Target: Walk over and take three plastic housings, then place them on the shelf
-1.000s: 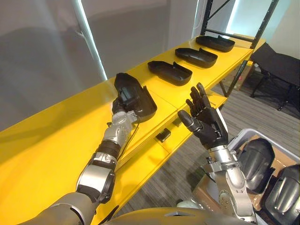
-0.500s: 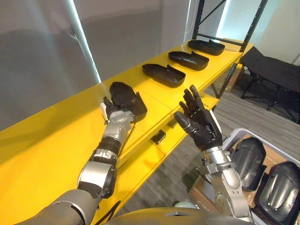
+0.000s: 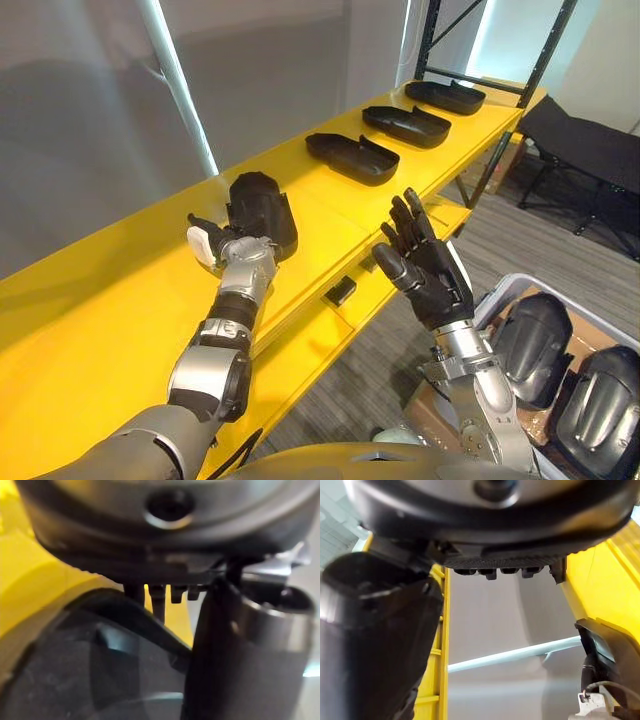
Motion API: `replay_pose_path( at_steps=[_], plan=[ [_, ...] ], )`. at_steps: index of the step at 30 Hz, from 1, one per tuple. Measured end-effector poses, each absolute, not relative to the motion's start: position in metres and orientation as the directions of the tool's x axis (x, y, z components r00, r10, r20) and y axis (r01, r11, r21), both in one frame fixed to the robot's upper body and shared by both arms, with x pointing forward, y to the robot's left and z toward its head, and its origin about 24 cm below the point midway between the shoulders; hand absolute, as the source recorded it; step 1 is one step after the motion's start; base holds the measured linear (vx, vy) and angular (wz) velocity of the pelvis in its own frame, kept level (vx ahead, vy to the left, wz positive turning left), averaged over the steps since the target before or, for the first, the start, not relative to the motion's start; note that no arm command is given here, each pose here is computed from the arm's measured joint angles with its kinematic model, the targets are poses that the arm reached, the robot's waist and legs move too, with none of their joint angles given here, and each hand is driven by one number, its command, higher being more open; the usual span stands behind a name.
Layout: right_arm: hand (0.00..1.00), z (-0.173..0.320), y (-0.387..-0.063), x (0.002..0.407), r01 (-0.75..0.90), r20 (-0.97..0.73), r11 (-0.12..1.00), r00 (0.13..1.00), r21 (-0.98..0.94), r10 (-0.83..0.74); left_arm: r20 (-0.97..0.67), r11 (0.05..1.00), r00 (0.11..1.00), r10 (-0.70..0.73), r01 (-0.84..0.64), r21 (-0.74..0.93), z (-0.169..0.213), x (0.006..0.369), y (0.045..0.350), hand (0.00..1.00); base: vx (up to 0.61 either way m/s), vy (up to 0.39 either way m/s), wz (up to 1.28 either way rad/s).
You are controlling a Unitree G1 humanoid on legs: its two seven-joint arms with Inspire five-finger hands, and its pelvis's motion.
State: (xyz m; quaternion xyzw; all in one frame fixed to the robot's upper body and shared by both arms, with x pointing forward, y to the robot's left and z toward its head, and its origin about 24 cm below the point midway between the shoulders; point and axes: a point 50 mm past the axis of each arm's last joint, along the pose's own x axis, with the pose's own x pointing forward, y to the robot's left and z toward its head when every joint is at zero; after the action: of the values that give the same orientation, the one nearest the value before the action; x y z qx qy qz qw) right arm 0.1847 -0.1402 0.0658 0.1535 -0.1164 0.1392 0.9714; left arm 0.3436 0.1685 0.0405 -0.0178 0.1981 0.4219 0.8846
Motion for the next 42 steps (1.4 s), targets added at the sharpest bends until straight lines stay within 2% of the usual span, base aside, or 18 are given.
replay_pose_path(
  at_steps=[7,11,14,17,23,28,31,36,40,42],
  plan=[
    [1.00,0.063,-0.140,0.182,-0.299,0.256,0.914,0.939,0.273,0.231,-0.330,0.647,0.592,0.736,-0.758,0.084,0.044,0.342,0.157,1.00,0.00,0.000,0.02],
    [1.00,0.066,-0.138,0.182,-0.304,0.268,0.912,0.936,0.277,0.230,-0.142,0.630,0.615,0.775,-0.768,0.116,0.058,0.333,0.144,1.00,0.00,0.000,0.05],
    [1.00,0.070,-0.138,0.181,-0.308,0.289,0.912,0.930,0.271,0.228,-0.042,0.618,0.618,0.785,-0.786,0.010,0.082,0.330,0.141,1.00,0.01,-0.003,0.11],
    [1.00,0.079,-0.138,0.180,-0.254,0.345,0.944,0.923,0.211,0.171,0.083,0.661,0.655,0.751,-0.746,-0.088,0.109,0.325,0.128,1.00,0.01,-0.006,0.15],
    [1.00,0.099,-0.138,0.187,-0.196,0.442,0.947,0.895,0.254,0.066,0.255,0.757,0.713,0.653,-0.604,-0.248,0.152,0.306,0.110,1.00,0.01,-0.010,0.16],
    [1.00,0.108,-0.137,0.196,-0.205,0.479,0.947,0.875,0.248,0.064,0.366,0.891,0.816,0.448,-0.375,-0.255,0.165,0.284,0.088,1.00,0.01,-0.014,0.25],
    [1.00,0.114,-0.134,0.212,-0.239,0.488,0.947,0.866,0.213,0.108,0.370,0.931,0.860,0.352,-0.283,-0.229,0.158,0.274,0.085,1.00,0.00,-0.011,0.40],
    [1.00,0.090,-0.132,0.240,-0.249,0.326,0.955,0.927,0.164,0.186,0.217,0.966,0.945,0.246,-0.221,-0.132,0.106,0.251,0.110,1.00,-0.02,-0.018,0.43],
    [1.00,0.061,-0.127,0.261,-0.248,0.156,0.958,0.961,0.140,0.226,0.054,0.966,0.966,0.252,-0.248,-0.070,0.063,0.226,0.146,1.00,-0.02,-0.018,0.47],
    [1.00,0.060,-0.121,0.273,-0.252,0.136,0.959,0.963,0.130,0.235,0.015,0.961,0.963,0.268,-0.266,-0.072,0.054,0.217,0.159,1.00,-0.02,-0.024,0.37]
  ],
)
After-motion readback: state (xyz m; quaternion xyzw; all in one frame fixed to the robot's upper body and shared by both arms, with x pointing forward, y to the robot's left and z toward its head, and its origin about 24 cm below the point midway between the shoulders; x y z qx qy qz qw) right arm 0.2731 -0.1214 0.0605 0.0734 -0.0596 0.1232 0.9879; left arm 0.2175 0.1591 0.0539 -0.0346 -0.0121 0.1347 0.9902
